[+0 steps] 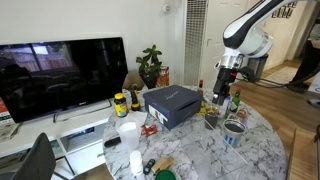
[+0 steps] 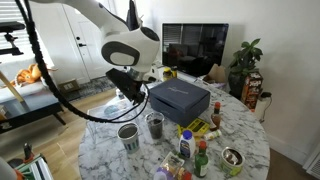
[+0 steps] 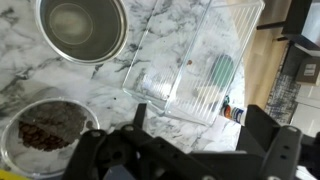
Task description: Set the storage container upright, then put the two cups inside it
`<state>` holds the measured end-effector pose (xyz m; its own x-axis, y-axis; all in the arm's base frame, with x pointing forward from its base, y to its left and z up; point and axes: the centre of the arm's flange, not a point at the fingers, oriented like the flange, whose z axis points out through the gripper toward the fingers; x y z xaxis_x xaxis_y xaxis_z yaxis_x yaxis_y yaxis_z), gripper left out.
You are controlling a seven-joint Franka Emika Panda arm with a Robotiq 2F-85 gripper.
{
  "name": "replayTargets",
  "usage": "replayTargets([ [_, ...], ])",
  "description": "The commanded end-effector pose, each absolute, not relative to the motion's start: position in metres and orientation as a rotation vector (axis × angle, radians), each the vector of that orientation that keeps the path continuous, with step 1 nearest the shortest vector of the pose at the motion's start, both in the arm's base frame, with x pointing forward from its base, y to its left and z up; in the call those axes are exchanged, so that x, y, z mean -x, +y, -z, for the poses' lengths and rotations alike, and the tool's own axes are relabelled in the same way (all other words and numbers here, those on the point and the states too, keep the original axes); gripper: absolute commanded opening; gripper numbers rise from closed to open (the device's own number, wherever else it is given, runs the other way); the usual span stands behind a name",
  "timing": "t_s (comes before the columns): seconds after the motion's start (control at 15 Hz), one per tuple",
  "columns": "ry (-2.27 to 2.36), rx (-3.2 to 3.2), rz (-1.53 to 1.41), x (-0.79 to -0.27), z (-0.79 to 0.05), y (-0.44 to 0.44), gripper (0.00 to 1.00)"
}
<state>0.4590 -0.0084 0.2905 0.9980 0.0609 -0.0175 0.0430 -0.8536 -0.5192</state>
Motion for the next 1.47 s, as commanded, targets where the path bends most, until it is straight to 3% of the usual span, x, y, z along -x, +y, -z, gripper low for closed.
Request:
replayTargets([
  [0.0,-0.070,2.597,-0.070,-0.459,-0.278,-0.006,1.00],
  [0.67,-0.076,2.597,-0.032,-0.465,-0.291,-0.008,1.00],
  [1.4,-0.045,2.475,-0.323,-0.450,-0.215,0.027,1.00],
])
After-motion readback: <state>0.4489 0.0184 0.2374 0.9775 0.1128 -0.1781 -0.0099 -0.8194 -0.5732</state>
